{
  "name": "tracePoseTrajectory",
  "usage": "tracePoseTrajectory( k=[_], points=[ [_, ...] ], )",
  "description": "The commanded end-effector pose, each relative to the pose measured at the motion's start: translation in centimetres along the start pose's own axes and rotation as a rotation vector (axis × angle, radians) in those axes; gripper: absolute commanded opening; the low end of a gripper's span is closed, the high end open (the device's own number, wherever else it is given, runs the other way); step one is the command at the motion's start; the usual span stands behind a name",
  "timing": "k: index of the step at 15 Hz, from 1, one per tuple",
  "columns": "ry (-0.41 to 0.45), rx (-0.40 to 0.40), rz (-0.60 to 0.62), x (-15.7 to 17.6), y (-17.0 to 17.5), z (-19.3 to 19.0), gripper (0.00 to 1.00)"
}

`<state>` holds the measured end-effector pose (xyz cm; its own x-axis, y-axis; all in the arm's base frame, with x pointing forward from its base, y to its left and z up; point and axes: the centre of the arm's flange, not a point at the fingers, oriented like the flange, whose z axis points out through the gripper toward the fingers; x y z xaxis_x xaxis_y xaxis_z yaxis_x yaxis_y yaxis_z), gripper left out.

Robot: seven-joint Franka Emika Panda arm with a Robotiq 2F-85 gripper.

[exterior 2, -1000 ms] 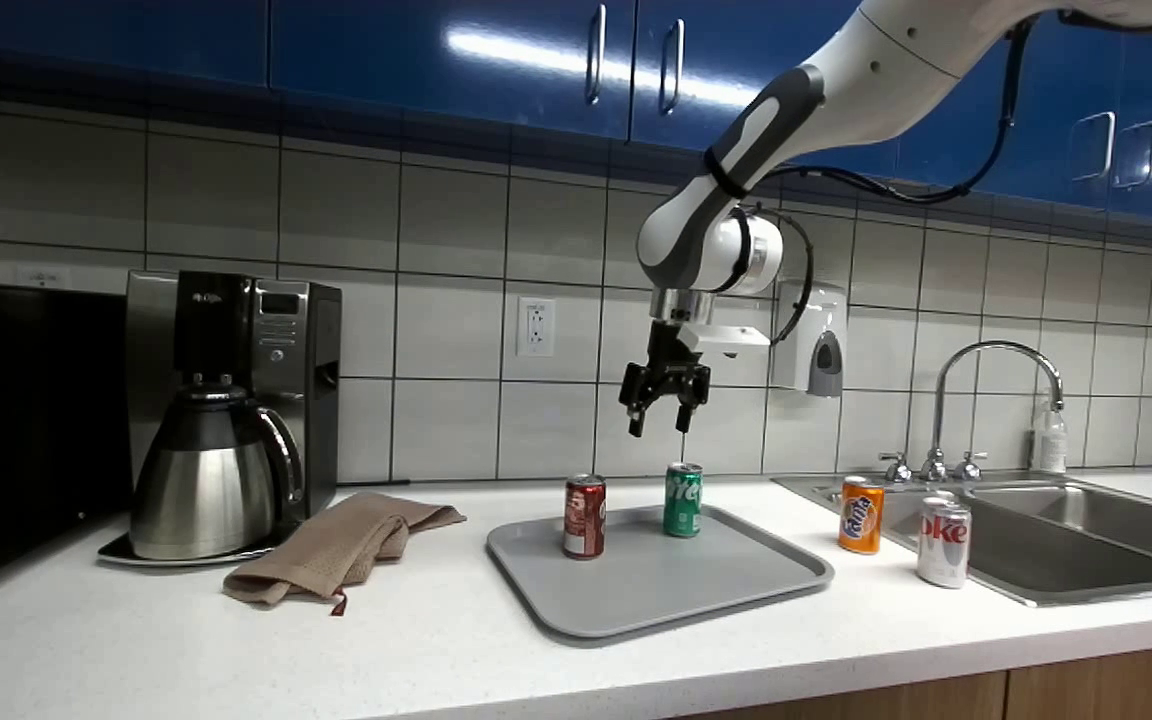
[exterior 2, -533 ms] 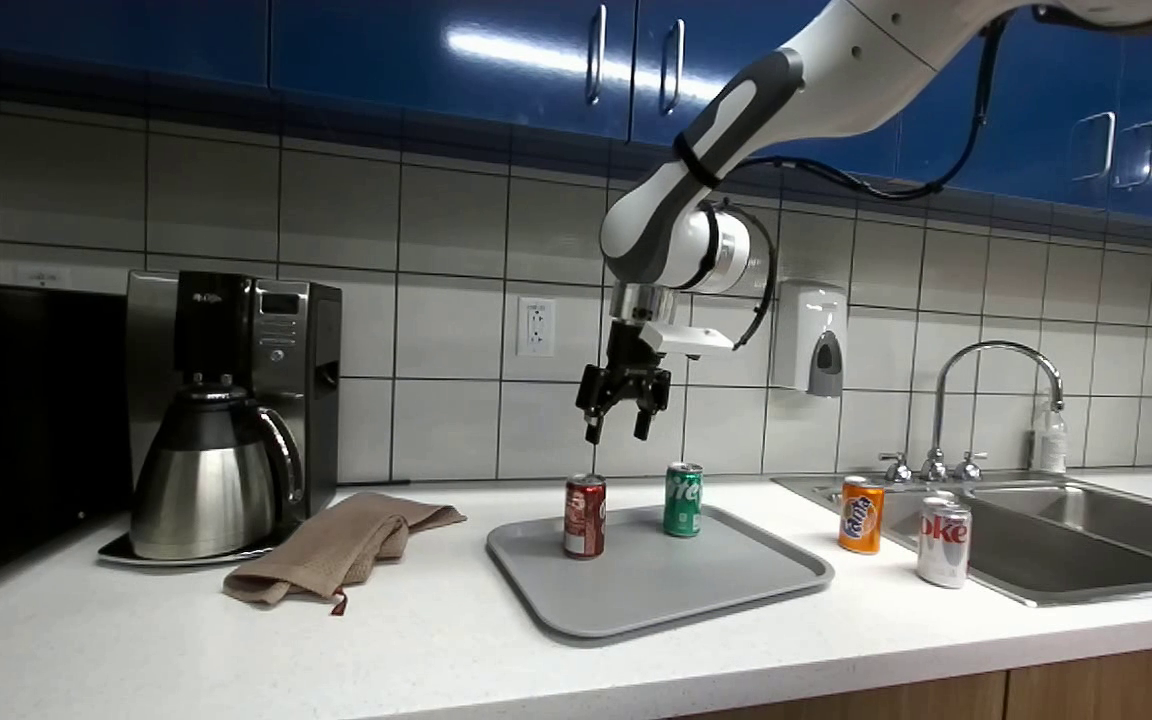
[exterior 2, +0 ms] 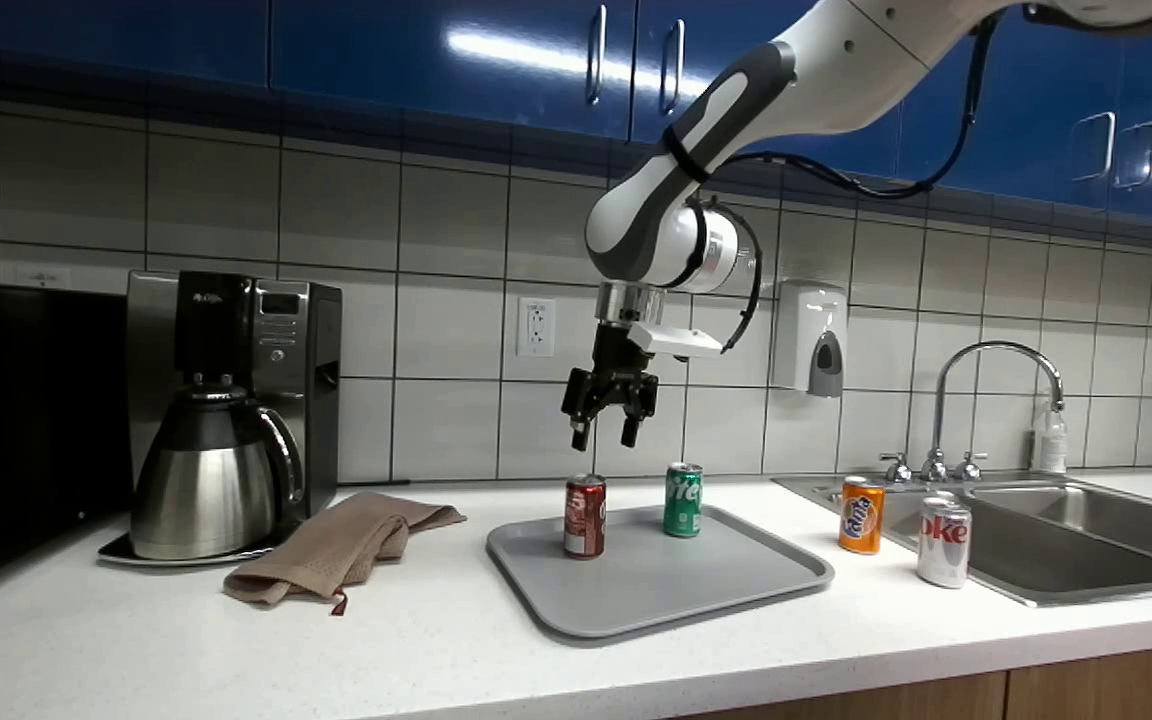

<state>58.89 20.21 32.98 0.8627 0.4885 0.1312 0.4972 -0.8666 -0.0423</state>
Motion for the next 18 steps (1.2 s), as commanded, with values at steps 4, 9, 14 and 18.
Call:
tracePoseTrajectory(
  k=[4, 9, 14, 18],
  points=[
    [-0.007, 0.002, -0.009, 0.0, 0.0, 0.4, 1.0],
    [-0.014, 0.009, -0.013, 0.1, 0.0, 1.5, 1.0],
    [-0.035, -0.004, -0.007, 0.6, -0.1, 3.0, 1.0],
    [-0.046, -0.016, -0.01, 1.0, -0.2, 3.9, 1.0]
  ],
)
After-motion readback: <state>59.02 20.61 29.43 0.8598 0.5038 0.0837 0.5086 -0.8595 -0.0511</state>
